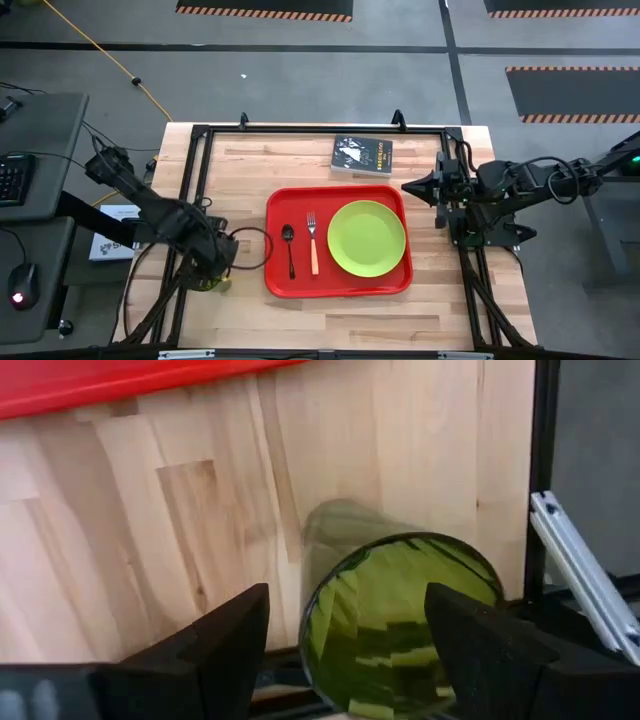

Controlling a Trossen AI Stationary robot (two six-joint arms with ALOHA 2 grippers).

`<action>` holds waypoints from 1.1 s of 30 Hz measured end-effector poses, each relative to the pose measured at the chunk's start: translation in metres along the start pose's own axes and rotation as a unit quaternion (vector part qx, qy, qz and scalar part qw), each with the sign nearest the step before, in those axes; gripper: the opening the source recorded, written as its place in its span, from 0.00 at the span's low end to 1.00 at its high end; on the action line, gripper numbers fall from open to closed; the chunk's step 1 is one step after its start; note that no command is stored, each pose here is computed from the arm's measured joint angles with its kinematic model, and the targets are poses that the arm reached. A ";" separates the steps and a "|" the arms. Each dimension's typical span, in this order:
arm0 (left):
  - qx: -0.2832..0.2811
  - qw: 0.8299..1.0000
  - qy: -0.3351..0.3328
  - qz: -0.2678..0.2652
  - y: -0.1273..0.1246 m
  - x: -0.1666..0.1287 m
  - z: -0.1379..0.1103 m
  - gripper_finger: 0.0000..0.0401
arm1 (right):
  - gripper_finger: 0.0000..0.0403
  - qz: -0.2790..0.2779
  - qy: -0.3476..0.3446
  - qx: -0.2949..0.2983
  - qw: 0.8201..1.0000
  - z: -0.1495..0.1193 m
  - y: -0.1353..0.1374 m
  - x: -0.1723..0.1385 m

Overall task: Pick and place plate/cup/fork/spoon on tray
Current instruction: Put the green cup on the red serving tray to the top of the black spoon

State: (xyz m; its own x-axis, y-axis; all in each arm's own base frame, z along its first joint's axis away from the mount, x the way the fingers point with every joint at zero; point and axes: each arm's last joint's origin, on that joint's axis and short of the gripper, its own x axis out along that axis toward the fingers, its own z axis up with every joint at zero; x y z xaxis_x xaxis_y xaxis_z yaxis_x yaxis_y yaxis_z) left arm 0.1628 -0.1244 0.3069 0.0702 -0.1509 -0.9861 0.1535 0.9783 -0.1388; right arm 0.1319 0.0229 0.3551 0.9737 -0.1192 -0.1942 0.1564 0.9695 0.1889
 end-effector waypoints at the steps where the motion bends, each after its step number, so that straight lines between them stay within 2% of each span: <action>1: -0.001 1.000 0.002 0.001 0.000 0.005 -0.001 0.64 | 0.00 -0.001 0.002 -0.001 1.000 0.000 0.000 0.000; 8: -0.028 0.999 0.039 0.023 0.006 0.034 -0.008 0.64 | 0.00 -0.001 0.005 -0.002 1.000 -0.001 0.000 0.000; 14: -0.020 0.998 0.045 0.026 0.007 0.043 -0.010 0.60 | 0.00 -0.002 0.005 -0.002 1.000 -0.001 0.000 0.000; 18: -0.018 0.998 0.043 0.030 0.008 0.044 -0.010 0.44 | 0.00 -0.002 0.008 -0.003 1.000 -0.002 0.000 0.000; 24: -0.022 0.998 0.043 0.030 0.010 0.044 -0.009 0.06 | 0.00 -0.004 0.015 -0.006 1.000 -0.003 -0.001 0.000; 26: -0.028 0.998 0.041 0.028 0.012 0.042 -0.007 0.03 | 0.00 -0.005 0.017 -0.007 1.000 -0.003 -0.001 0.000; 29: -0.040 0.999 0.029 0.014 0.015 0.031 0.000 0.04 | 0.00 -0.005 0.017 -0.007 1.000 -0.003 -0.001 0.000; 33: -0.053 0.998 -0.006 -0.031 0.021 -0.006 0.013 0.01 | 0.00 -0.005 0.017 -0.007 1.000 -0.003 -0.001 0.000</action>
State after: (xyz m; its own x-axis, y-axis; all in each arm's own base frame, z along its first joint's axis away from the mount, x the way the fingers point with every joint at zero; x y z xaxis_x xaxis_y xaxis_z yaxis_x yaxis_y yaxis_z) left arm 0.1780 -0.1052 0.3108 0.0757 -0.2121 -0.9743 0.0531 0.9766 -0.2085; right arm 0.1312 0.0227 0.3516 0.9659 -0.1216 -0.2285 0.1632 0.9713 0.1733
